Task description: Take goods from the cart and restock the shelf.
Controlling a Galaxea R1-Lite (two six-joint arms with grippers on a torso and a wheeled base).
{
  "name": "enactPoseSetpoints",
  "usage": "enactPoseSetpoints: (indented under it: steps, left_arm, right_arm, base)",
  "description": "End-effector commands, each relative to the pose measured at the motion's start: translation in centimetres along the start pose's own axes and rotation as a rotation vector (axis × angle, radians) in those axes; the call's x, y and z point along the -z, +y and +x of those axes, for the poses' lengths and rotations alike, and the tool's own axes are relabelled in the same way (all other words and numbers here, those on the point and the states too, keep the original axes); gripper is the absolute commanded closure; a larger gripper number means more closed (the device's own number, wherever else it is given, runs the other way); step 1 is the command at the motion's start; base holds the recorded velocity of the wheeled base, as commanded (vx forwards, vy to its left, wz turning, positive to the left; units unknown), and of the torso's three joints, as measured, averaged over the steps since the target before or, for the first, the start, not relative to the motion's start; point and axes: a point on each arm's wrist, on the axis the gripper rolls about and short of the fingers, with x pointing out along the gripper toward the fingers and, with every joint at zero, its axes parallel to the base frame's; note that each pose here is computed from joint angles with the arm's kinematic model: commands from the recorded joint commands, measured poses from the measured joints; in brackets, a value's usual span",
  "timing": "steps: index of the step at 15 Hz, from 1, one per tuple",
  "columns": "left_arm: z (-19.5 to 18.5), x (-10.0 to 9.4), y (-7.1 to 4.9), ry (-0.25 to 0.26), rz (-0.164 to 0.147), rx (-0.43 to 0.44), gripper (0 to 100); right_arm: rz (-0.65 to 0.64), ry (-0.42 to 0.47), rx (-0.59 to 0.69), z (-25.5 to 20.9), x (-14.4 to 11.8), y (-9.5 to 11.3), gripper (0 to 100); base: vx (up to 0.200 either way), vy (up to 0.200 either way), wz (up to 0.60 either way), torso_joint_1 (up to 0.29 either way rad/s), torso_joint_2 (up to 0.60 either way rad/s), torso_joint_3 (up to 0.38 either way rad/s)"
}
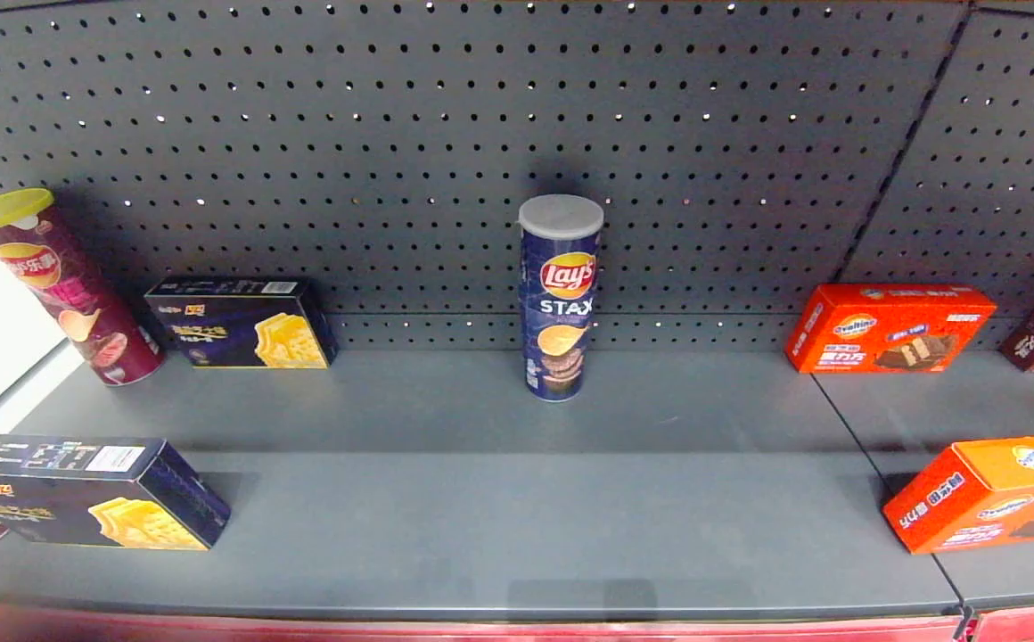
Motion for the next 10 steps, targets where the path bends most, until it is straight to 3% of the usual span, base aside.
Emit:
enactPoseSetpoints:
  steps: [1,8,10]
  left_arm:
    - [0.01,0.0,0.0,0.001,0.0,0.0,0]
    - [0.01,0.0,0.0,0.001,0.0,-0.002,0]
    - [0.01,0.0,0.0,0.001,0.0,-0.002,0]
  right_arm:
    - [0.0,0.0,0.0,0.01,-0.02,0.0,0]
    - [0.001,0.004,0.0,0.02,0.04,0.0,0]
    - [0.001,0.002,0.003,0.01,0.0,-0.01,0]
  base:
    - [0.0,0.0,0.0,0.0,0.0,0.0]
    - [0.0,0.0,0.0,0.0,0.0,0.0]
    - [0.0,0.0,0.6,0.0,0.0,0.0]
